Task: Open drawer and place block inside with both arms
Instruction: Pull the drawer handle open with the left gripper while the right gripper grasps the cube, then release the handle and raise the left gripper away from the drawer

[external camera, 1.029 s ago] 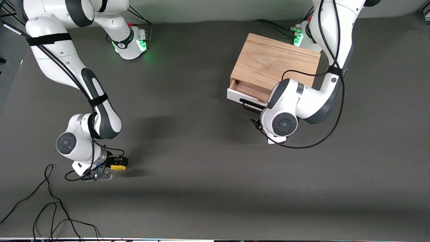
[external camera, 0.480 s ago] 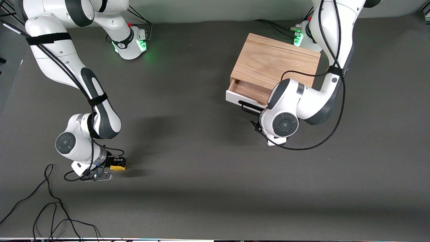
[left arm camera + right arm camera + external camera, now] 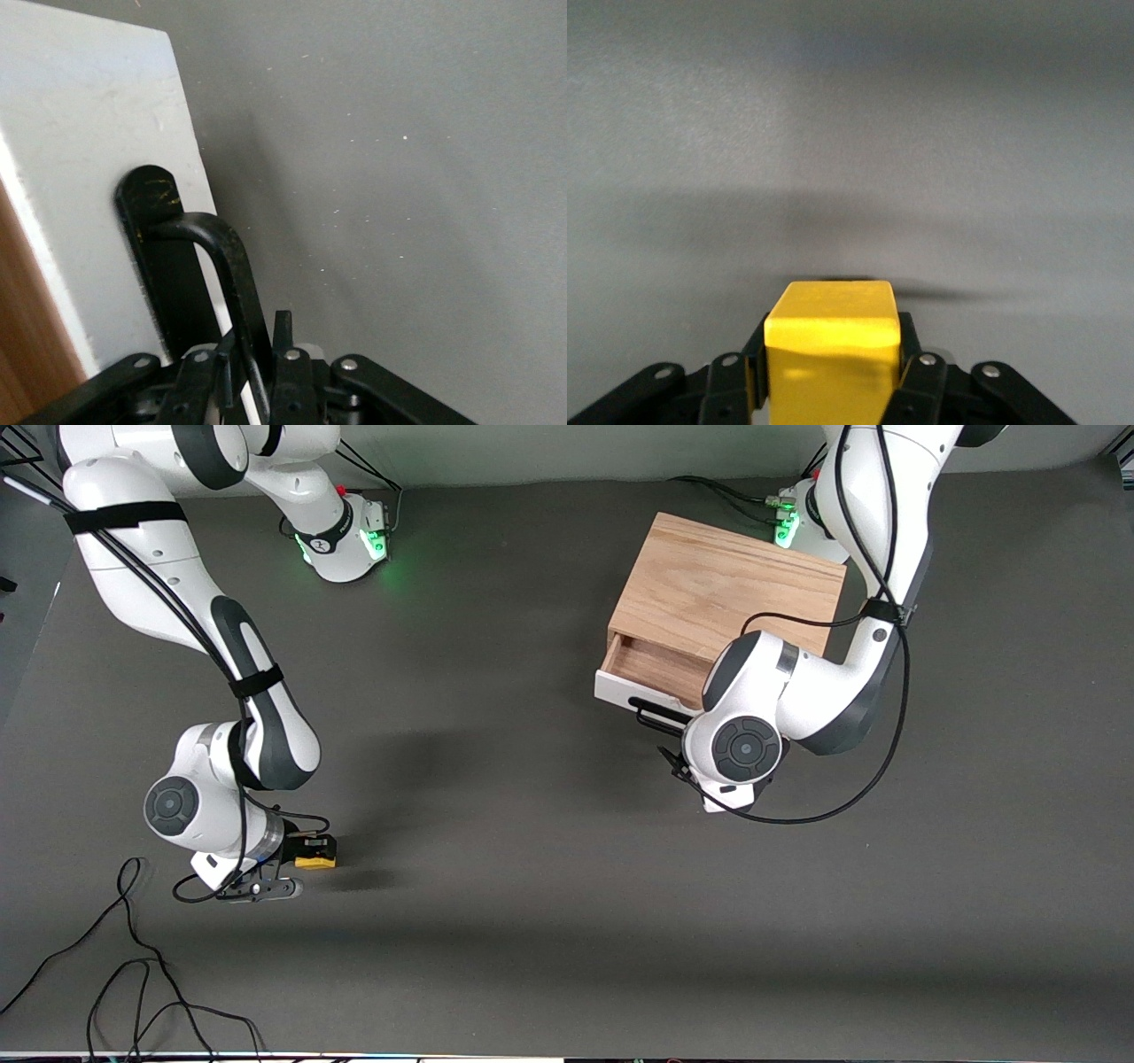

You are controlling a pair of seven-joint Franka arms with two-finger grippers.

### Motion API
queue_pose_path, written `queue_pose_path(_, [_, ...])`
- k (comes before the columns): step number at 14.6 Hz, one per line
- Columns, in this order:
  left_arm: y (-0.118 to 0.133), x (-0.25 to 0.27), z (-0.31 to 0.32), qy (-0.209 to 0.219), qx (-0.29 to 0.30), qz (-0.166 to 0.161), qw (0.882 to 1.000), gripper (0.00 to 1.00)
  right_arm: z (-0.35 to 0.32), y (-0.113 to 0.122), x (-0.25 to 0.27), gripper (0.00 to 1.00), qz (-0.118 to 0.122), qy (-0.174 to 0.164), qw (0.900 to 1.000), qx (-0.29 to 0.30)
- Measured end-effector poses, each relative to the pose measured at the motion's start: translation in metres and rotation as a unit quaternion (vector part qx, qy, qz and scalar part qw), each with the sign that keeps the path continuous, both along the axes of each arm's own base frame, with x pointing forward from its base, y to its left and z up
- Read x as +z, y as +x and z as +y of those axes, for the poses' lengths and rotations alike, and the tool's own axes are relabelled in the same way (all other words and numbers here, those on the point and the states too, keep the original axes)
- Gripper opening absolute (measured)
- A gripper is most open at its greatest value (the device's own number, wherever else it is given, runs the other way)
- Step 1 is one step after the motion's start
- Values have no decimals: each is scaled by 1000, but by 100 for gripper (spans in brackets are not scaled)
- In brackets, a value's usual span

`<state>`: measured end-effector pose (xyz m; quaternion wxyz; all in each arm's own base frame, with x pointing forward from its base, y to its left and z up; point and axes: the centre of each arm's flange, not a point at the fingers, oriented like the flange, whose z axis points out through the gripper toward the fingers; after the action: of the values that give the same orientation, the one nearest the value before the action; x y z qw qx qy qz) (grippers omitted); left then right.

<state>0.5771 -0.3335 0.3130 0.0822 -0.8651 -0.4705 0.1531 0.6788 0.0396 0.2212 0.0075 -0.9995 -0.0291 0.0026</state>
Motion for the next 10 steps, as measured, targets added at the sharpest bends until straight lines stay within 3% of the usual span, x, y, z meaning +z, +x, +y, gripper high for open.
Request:
queue_pose_path(2, [24, 21, -1, -19, -5, -70, 997, 30, 0, 1, 21, 55, 9, 1, 1000, 1])
queue_pose_path(4, [40, 46, 1, -29, -7, -106, 994, 50, 1, -2, 41, 55, 22, 1, 1000, 1])
queue_pose_path(9, [48, 64, 4, -27, -18, -125, 992, 100, 9, -13, 105, 55, 38, 6, 999, 10])
queue_pose_path(10, [49, 73, 9, -22, -25, -121, 992, 100, 16, -15, 122, 55, 44, 7, 999, 15])
